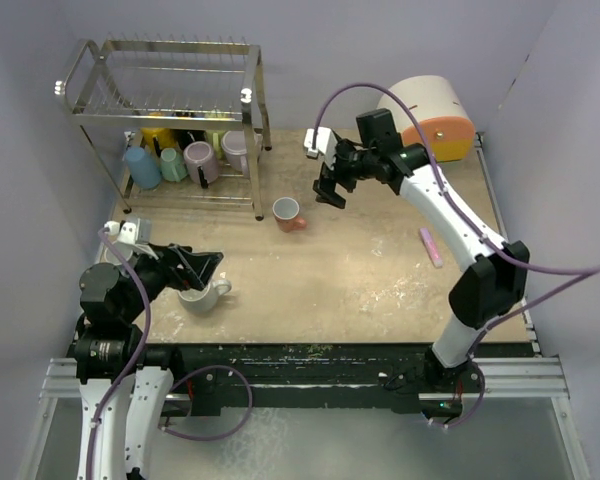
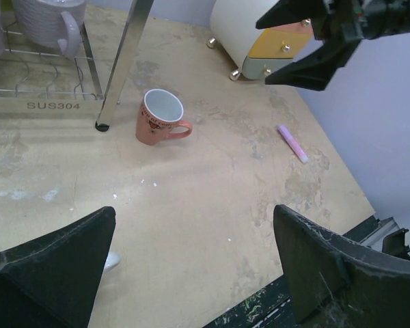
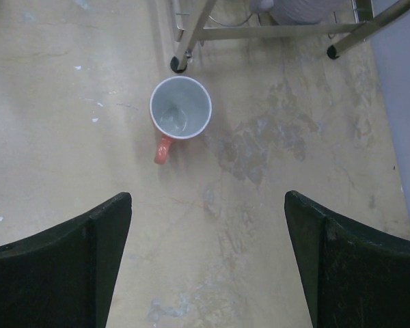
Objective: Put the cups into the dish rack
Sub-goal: Pick up the cup at the center of the board.
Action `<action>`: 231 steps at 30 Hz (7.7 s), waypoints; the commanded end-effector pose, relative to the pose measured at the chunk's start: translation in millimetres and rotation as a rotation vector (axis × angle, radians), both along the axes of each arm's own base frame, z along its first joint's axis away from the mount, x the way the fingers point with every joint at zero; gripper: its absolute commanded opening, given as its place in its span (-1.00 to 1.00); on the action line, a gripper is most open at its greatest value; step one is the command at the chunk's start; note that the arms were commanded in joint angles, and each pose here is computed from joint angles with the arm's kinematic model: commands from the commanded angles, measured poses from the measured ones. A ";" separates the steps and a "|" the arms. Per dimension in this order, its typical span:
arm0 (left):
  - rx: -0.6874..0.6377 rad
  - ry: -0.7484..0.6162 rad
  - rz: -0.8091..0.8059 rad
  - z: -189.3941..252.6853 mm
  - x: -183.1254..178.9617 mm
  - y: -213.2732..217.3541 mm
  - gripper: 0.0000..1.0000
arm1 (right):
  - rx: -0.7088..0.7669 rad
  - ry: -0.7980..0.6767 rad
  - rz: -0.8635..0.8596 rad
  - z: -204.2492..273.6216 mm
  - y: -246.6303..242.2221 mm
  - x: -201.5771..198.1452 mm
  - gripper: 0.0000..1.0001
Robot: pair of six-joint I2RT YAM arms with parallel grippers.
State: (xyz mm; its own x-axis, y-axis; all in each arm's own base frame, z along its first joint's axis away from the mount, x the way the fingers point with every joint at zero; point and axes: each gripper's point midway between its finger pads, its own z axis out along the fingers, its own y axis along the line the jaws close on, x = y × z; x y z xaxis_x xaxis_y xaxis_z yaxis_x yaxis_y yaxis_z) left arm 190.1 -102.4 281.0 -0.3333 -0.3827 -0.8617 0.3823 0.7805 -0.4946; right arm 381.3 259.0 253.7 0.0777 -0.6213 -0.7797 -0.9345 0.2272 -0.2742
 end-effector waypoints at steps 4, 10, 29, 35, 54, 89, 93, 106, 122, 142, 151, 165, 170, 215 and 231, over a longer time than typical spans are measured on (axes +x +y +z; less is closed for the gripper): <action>0.107 -0.121 -0.007 16.9 3.3 5.0 0.99 | -0.029 0.023 -0.111 -14.7 23.5 39.1 0.80; 0.114 -0.145 0.009 20.2 3.6 7.4 0.99 | -0.013 0.121 -0.158 -44.4 41.3 59.9 0.63; 0.110 -0.199 0.021 28.3 -4.5 8.5 0.99 | -0.005 0.322 -0.323 -114.2 64.3 86.4 0.17; 0.110 -0.195 0.016 27.4 -4.0 7.8 0.99 | -0.028 0.334 -0.333 -128.8 71.2 87.1 0.14; 0.110 -0.204 0.014 28.6 -5.3 7.4 0.99 | -0.062 0.305 -0.322 -123.3 71.0 67.2 -1.00; -0.443 -0.186 -0.317 70.0 -19.3 -45.1 0.99 | 0.732 0.350 0.011 78.4 -52.7 -75.6 -1.00; -0.474 -0.227 -0.313 79.7 -24.4 -43.3 0.99 | 0.746 0.309 0.007 87.0 -58.9 -79.5 -1.00; -0.497 -0.252 -0.334 91.6 -25.7 -44.2 0.99 | 0.786 0.314 0.017 98.7 -62.1 -88.8 -1.00; -0.537 -0.231 -0.426 86.1 -11.9 -79.2 1.00 | 0.837 0.384 -0.009 93.4 -62.6 -87.7 -1.00; -0.777 -0.330 -0.588 123.4 -6.9 -251.0 0.99 | 1.038 0.657 0.027 173.4 -60.4 -100.9 -1.00; -0.885 -0.325 -0.511 141.2 2.4 -270.1 0.88 | 1.129 0.703 0.008 184.7 -62.2 -102.1 -1.00; -0.937 -0.316 -0.441 136.0 25.2 -292.9 0.45 | 1.136 0.708 0.003 181.7 -62.8 -105.7 -1.00; -0.945 -0.319 -0.409 137.8 30.8 -291.3 0.32 | 1.135 0.708 0.000 179.5 -62.9 -106.4 -1.00; -0.935 -0.370 -0.385 143.0 38.1 -255.9 -1.00 | 1.065 0.667 -0.069 147.8 -64.8 -104.9 0.17; -0.754 -0.202 -0.331 77.0 37.1 -211.7 -1.00 | 0.974 0.552 -0.123 122.7 -80.6 -92.6 0.36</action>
State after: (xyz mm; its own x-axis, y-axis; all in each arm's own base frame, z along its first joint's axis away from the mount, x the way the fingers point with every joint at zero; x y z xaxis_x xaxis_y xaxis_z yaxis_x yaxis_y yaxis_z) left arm 235.7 -330.5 349.0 -0.3902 -0.7879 -0.4765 0.6602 0.1213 -0.7412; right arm 297.7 183.5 371.2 -0.5366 0.3312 -0.7761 -0.7689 0.1869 0.6114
